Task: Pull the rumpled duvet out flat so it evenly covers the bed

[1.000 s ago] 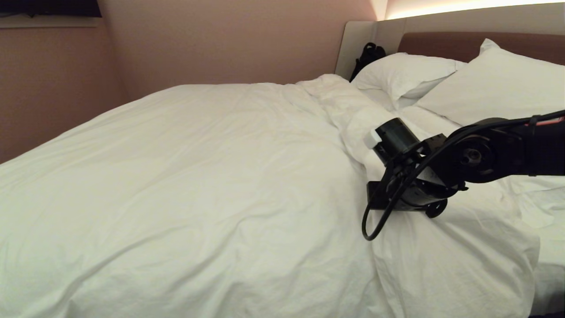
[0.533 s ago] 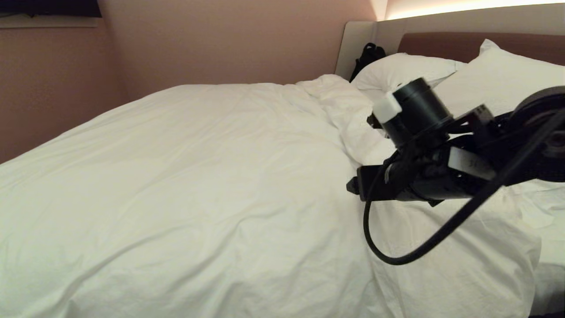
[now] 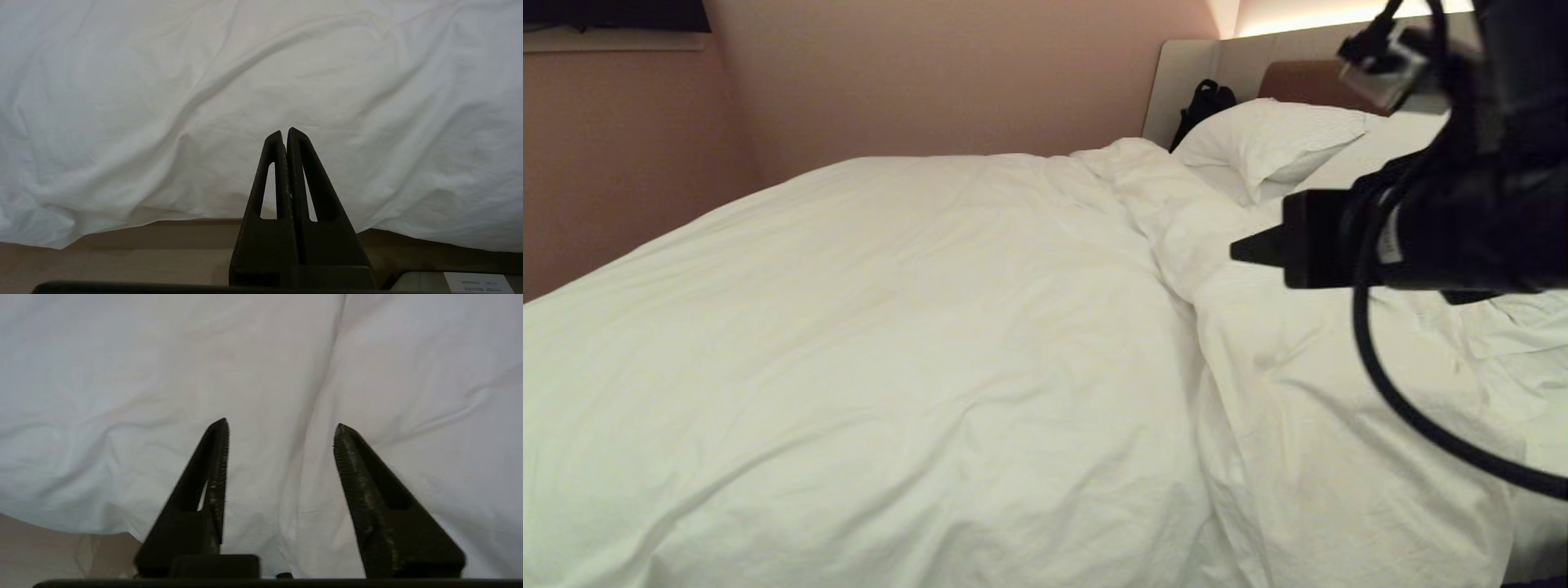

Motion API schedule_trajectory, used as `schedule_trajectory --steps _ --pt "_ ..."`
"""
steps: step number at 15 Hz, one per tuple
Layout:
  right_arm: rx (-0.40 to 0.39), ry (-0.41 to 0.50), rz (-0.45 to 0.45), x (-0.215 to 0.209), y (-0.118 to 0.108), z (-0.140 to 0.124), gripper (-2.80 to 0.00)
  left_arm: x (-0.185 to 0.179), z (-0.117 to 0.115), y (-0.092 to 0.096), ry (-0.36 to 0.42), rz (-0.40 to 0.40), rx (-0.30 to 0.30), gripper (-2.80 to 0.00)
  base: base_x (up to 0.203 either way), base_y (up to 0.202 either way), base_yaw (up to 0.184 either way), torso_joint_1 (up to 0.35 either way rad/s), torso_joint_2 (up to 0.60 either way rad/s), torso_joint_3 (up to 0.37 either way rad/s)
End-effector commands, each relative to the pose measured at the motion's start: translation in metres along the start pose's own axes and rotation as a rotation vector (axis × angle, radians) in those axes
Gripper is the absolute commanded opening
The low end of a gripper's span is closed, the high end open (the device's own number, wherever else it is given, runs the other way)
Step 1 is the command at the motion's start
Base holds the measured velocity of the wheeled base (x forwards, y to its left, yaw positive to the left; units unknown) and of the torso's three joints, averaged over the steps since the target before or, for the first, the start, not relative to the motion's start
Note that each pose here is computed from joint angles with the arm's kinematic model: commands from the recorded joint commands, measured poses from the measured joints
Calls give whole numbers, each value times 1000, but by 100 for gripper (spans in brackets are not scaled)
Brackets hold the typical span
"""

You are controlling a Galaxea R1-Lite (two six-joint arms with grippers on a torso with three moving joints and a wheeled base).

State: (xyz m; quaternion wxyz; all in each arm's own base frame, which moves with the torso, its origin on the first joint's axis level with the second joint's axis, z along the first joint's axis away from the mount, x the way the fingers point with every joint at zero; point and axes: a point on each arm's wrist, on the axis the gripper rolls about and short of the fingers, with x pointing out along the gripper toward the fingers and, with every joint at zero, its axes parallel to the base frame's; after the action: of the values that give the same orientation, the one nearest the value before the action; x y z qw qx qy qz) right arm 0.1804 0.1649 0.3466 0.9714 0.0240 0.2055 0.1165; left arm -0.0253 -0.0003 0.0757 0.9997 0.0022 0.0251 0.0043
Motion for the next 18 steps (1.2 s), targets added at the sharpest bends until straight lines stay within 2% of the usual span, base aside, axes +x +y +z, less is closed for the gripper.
schedule_trajectory --steps 1,5,11,12,18 --pt "44 -91 15 -40 -21 12 -280 0 0 0 0 0 0 -280 0 0 0 0 0 0" --pt "75 -221 -7 -95 -58 18 -280 0 0 0 0 0 0 -280 0 0 0 0 0 0" --pt "137 -366 -12 -159 -93 9 -280 0 0 0 0 0 0 -280 0 0 0 0 0 0" --pt "145 -376 -39 -164 -98 5 -280 0 0 0 0 0 0 -280 0 0 0 0 0 0" --pt "229 -472 -343 -198 -126 -27 -280 0 0 0 0 0 0 -280 0 0 0 0 0 0"
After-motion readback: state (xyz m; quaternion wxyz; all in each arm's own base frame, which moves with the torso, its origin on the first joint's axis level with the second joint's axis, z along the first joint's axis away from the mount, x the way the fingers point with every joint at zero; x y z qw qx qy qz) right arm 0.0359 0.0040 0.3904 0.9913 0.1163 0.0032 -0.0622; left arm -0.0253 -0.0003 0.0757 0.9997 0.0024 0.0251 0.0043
